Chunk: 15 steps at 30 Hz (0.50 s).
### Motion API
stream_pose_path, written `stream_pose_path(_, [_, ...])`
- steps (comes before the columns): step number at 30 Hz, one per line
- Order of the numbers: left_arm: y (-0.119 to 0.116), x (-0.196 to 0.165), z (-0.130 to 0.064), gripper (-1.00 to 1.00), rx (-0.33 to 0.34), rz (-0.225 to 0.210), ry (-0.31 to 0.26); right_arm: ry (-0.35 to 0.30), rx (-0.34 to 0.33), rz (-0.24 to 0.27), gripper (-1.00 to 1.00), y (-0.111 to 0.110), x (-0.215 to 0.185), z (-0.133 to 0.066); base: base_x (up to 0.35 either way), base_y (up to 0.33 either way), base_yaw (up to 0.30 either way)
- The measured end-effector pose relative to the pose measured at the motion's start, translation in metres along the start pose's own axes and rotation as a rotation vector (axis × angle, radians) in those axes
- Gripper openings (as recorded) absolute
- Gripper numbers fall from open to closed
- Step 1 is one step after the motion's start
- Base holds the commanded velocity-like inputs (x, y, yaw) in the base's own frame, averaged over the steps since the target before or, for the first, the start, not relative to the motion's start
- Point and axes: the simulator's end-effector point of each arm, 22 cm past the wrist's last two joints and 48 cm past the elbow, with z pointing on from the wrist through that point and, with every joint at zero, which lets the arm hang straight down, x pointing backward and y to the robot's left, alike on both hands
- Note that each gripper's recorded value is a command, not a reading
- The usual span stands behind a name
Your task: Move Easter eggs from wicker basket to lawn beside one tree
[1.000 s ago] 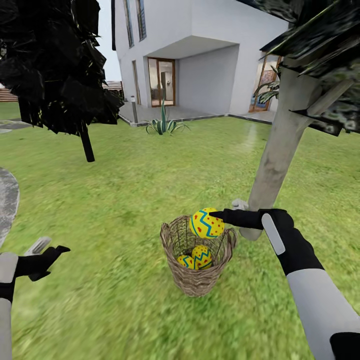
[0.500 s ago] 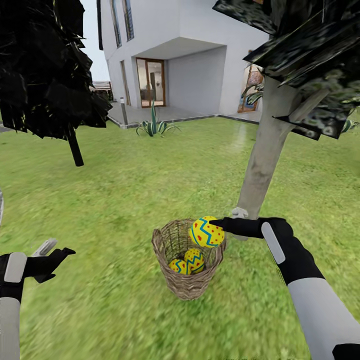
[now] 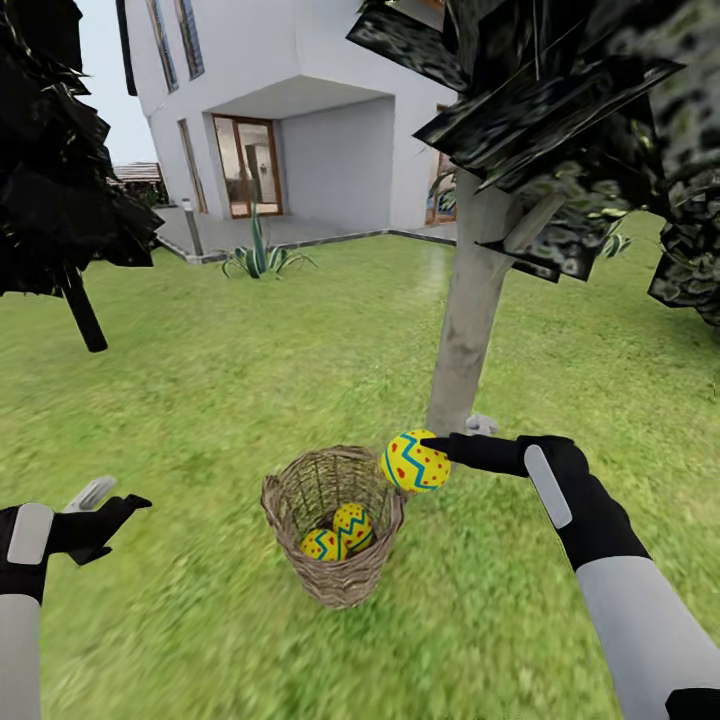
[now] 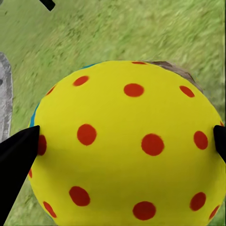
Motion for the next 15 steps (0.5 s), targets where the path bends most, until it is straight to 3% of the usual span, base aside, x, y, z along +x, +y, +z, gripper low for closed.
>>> stream_pose_path(15, [-0.019, -0.01, -0.021, 1.0, -0.001, -0.001, 0.007, -0.016, 0.016, -0.003, -1.0, 0.008, -0.025, -0.008, 0.0, 0.0, -0.3])
